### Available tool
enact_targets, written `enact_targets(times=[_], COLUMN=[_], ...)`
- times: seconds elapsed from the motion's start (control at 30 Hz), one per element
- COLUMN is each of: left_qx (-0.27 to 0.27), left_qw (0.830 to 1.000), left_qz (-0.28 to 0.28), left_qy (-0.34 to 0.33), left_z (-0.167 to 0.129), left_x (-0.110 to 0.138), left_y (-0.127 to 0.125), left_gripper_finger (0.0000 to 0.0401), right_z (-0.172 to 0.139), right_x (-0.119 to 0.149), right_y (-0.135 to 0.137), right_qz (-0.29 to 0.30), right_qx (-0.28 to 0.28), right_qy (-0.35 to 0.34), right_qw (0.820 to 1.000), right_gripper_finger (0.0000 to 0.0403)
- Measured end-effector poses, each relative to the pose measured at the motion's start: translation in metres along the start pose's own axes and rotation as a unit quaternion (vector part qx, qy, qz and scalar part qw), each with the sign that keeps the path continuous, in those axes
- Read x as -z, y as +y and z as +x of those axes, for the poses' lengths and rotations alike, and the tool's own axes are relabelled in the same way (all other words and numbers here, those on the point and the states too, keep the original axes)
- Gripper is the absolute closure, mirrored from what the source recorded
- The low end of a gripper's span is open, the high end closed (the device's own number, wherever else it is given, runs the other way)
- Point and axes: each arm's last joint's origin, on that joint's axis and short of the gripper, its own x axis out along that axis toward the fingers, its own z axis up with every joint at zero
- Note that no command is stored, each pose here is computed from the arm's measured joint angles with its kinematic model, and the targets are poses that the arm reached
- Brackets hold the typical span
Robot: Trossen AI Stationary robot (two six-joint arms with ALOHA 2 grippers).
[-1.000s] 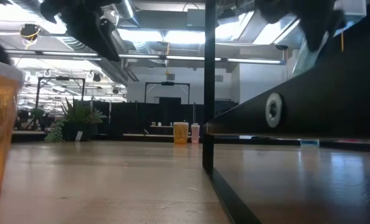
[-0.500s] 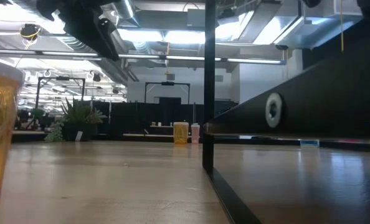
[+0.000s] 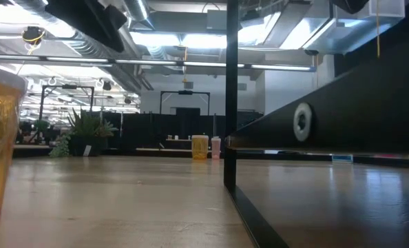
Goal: Pick and place medicine bottles onto shelf by color
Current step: Put the top blue pill bottle on the shelf aligned with the other blue pill bottle
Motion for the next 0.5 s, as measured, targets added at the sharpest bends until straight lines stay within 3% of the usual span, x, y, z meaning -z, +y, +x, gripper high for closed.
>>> enact_targets(times=[0.5], left_qx=[0.017], left_qw=[1.0], left_qz=[0.017], left_qy=[-0.005], left_z=[-0.0027], left_x=[0.0002], left_y=[-0.0109], left_gripper_finger=[0.0253], right_z=[0.0105], right_x=[0.0089], right_y=[0.0048], right_qz=[0.029], right_qx=[0.007], right_qy=[-0.028], right_qw=[0.999], right_gripper_finger=[0.0283])
